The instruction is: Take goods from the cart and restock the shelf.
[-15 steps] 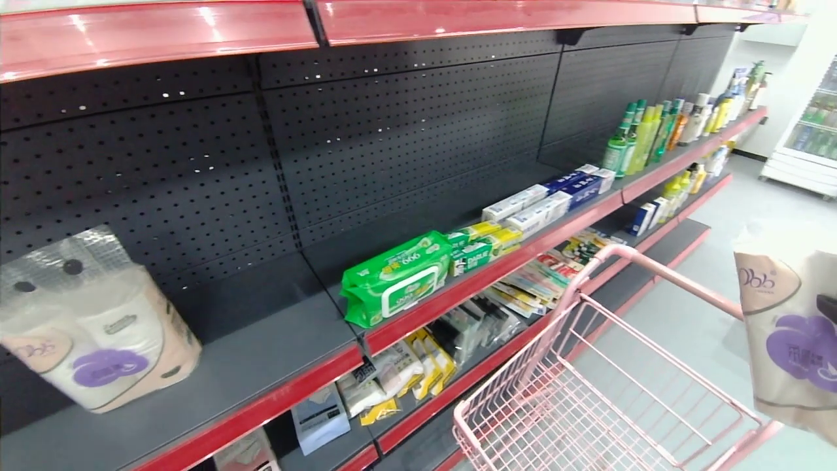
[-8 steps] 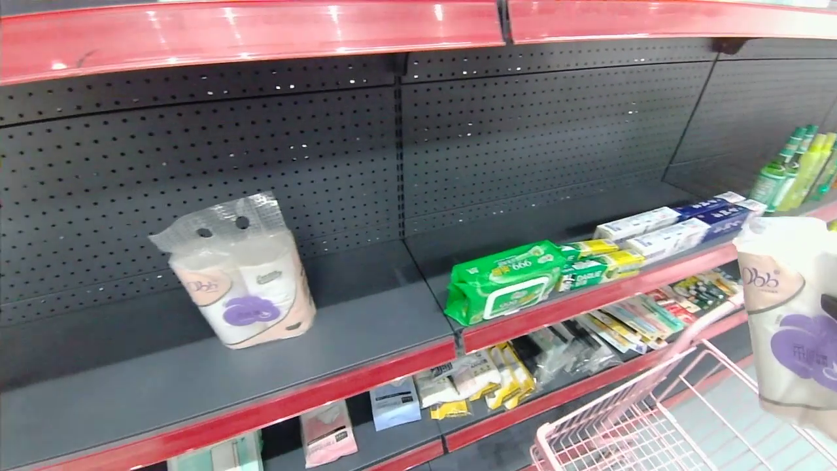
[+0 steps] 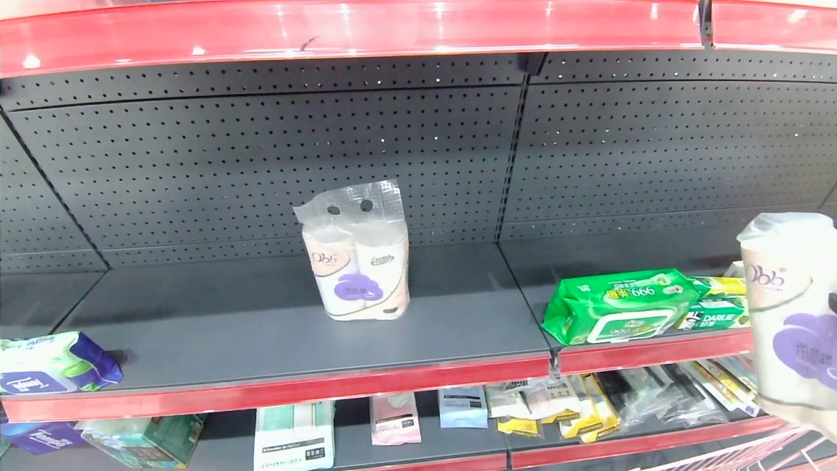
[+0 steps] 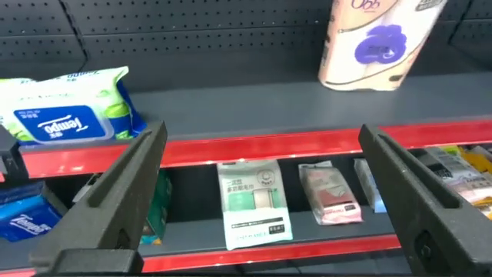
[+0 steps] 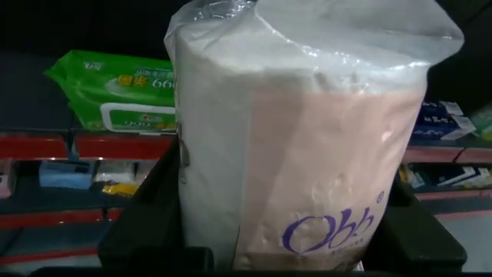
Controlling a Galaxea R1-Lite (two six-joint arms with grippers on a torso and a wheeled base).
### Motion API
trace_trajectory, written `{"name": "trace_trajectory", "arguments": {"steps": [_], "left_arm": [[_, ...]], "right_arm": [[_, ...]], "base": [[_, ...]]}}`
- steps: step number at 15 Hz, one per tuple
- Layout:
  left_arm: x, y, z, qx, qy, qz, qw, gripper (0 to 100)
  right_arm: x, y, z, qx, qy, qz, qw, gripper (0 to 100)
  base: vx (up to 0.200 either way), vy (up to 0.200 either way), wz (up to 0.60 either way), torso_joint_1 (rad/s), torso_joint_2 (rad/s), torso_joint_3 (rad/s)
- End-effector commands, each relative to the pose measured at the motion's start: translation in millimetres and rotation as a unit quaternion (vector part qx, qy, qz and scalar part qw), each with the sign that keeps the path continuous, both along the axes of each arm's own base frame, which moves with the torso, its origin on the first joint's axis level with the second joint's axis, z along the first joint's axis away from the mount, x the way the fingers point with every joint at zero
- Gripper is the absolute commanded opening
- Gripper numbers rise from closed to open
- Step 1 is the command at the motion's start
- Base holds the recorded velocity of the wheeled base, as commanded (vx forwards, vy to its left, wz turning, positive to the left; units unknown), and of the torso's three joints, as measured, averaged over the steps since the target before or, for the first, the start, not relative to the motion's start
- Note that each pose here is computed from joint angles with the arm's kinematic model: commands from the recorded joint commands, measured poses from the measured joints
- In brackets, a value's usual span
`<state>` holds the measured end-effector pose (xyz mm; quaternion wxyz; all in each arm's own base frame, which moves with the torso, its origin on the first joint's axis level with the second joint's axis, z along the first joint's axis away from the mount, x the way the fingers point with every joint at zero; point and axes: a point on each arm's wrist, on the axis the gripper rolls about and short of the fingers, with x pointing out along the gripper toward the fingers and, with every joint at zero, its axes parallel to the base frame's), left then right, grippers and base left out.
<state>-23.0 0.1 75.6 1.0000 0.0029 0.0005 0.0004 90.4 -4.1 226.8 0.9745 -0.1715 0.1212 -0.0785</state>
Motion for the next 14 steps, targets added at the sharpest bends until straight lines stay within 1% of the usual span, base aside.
{"name": "trace_trajectory", "arguments": {"steps": [1, 3, 4, 6, 8, 9, 10, 11, 12, 13, 14], "left_arm": [[0.1, 0.0, 0.0, 0.0, 0.0, 0.0, 1.0, 100], [0.2, 0.0, -0.4, 0.002, 0.001, 0.0, 1.0, 100], [0.2, 0.0, -0.4, 0.002, 0.001, -0.001, 1.0, 100], [0.2, -0.1, -0.4, 0.002, 0.001, -0.003, 1.0, 100], [0.4, -1.0, 0.3, 0.005, 0.002, -0.023, 0.9997, 100], [-1.1, -2.1, 7.1, 0.013, -0.007, -0.048, 0.9987, 100], [-0.4, -1.8, 35.8, 0.008, -0.012, -0.047, 0.9988, 100], [18.7, -1.1, 89.9, -0.041, 0.011, -0.026, 0.9987, 100], [40.8, -0.2, 125.8, -0.084, 0.015, -0.001, 0.9964, 100], [58.5, 0.4, 129.8, -0.08, 0.041, 0.015, 0.9958, 100], [70.0, 0.6, 128.5, -0.07, 0.062, 0.022, 0.9954, 100]], "right_arm": [[-14.0, -0.2, 0.7, 0.009, -0.025, -0.001, 1.0, 0], [-30.0, 0.2, -10.3, 0.016, -0.037, 0.003, 0.999, 0], [-42.8, 1.7, -18.1, 0.022, -0.049, 0.039, 0.998, 0], [-46.1, 3.3, -18.6, 0.034, -0.055, 0.074, 0.995, 0], [-41.6, 3.1, -19.3, 0.052, -0.048, 0.068, 0.995, 0], [-38.2, 3.9, -18.9, 0.085, -0.044, 0.073, 0.993, 0], [-36.1, 4.3, -17.2, 0.106, -0.044, 0.077, 0.99, 0], [-31.9, 4.3, -14.0, 0.12, -0.042, 0.077, 0.989, 0], [-32.2, 3.9, -15.1, 0.123, -0.041, 0.071, 0.989, 0], [-32.2, 4.0, -17.4, 0.122, -0.035, 0.072, 0.989, 0], [-30.7, 4.1, -19.6, 0.121, -0.03, 0.073, 0.989, 0]], "base": [[0.0, 0.0, 0.0, 0.0, 0.0, 0.0], [0.0, 0.0, 0.0, 0.0, 0.0, 0.0], [0.0, 0.0, 0.0, 0.0, 0.0, 0.0], [0.0, 0.0, 0.0, 0.0, 0.0, 0.0], [0.0, 0.0, 0.0, 0.0, 0.0, 0.0], [0.0, 0.0, 0.0, 0.0, 0.0, 0.0], [0.0, 0.0, 0.0, 0.0, 0.0, 0.0], [0.0, 0.0, 0.0, 0.0, 0.0, 0.0], [0.0, 0.0, 0.0, 0.0, 0.0, 0.0], [0.0, 0.0, 0.0, 0.0, 0.0, 0.0], [0.0, 0.0, 0.0, 0.0, 0.0, 0.0]]}}
